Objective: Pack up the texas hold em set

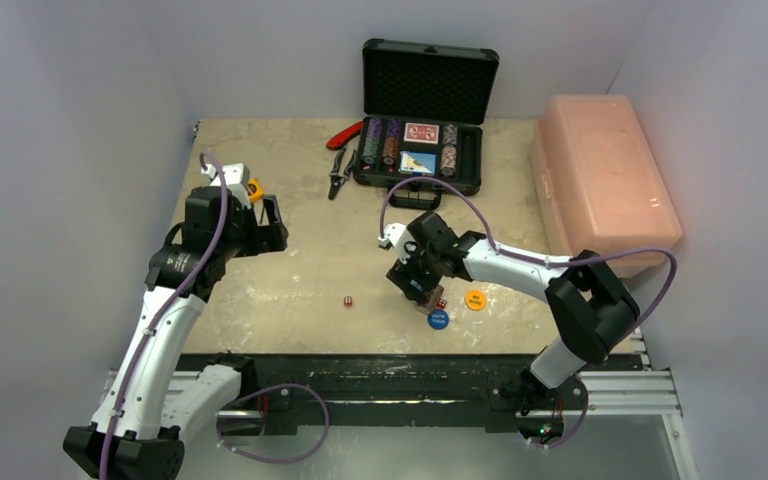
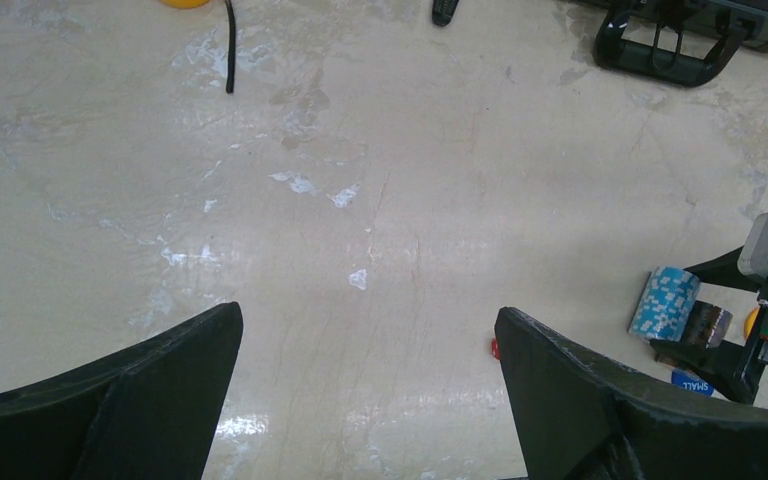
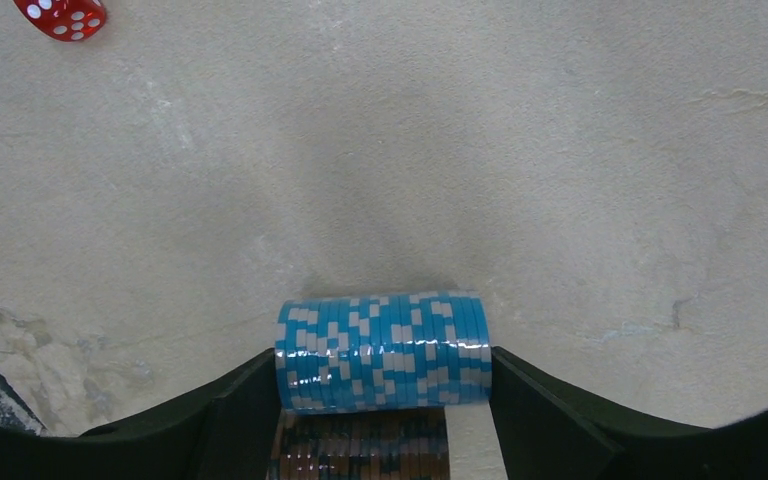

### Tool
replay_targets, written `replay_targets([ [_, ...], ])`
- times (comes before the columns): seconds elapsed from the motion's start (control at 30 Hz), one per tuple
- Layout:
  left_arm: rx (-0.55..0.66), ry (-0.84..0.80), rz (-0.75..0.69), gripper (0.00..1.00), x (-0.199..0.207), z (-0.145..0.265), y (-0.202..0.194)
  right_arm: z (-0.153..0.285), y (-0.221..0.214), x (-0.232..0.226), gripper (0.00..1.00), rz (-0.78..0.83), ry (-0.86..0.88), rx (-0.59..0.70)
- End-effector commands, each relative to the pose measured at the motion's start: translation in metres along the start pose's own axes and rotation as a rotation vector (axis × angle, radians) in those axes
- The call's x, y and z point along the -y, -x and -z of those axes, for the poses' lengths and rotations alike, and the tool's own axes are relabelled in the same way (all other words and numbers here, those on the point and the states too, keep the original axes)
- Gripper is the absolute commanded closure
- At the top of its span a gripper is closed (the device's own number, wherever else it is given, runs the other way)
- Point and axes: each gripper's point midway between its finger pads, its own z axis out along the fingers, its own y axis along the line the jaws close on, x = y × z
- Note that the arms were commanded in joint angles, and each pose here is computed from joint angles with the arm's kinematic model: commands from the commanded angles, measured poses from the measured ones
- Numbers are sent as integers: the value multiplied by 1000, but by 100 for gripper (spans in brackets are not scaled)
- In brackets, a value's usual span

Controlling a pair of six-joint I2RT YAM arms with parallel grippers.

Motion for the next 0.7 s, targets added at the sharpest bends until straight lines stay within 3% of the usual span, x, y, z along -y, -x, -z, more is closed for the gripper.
replay_targets([
  [0.0,15,4,-24,2,0,-1,3,1,22,-4,28,7,36,50],
  [0.33,15,5,-28,2,0,-1,2,4,25,-6,51,-9,48,51],
  [0.67,23,0,-20,2,2,3,4,28,61,9,53,-31,-35,156],
])
